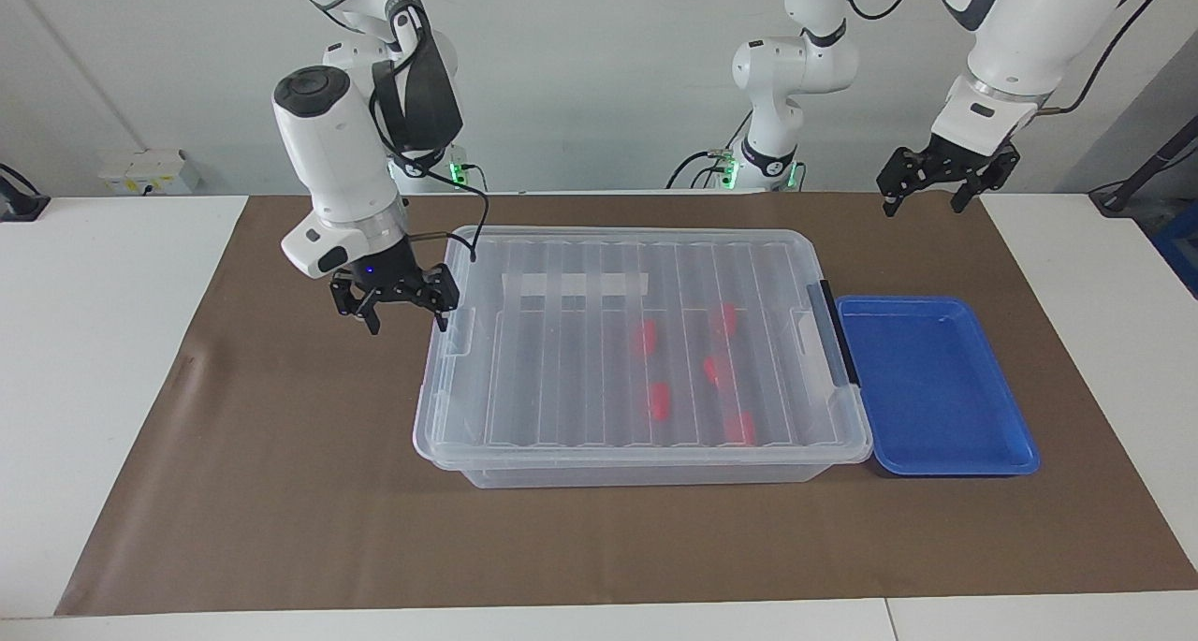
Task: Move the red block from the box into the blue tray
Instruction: 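Slide the clear lid away from the blue tray with the right gripper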
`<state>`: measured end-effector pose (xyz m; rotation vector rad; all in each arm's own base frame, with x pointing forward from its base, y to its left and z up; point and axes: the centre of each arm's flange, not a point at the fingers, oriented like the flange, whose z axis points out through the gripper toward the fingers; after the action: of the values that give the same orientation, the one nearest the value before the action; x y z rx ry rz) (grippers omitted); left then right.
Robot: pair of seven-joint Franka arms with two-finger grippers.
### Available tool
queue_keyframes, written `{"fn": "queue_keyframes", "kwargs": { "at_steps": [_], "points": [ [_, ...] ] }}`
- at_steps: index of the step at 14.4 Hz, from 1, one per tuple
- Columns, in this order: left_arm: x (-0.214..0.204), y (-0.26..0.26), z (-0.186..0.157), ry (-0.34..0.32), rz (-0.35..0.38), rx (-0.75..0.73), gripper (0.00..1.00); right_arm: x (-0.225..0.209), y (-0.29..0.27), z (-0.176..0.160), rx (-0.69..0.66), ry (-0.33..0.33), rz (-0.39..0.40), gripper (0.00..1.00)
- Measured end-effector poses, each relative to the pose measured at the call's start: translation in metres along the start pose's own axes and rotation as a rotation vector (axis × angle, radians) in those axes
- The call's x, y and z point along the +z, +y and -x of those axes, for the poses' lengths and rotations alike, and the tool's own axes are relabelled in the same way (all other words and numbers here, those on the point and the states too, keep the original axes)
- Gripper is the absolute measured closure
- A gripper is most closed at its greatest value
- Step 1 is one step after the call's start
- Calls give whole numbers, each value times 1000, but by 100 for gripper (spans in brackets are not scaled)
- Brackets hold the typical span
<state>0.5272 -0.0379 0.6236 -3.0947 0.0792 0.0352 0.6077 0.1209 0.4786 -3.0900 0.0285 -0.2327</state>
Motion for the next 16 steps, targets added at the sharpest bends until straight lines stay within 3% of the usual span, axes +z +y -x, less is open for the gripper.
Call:
{"fn": "queue_keyframes", "kwargs": {
  "at_steps": [9,16],
  "points": [
    [0,0,0,0,0,1,0,27,5,5,-41,-42,15,0],
    [0,0,0,1,0,0,0,25,43,-1,-36,-35,99,0]
  ]
}}
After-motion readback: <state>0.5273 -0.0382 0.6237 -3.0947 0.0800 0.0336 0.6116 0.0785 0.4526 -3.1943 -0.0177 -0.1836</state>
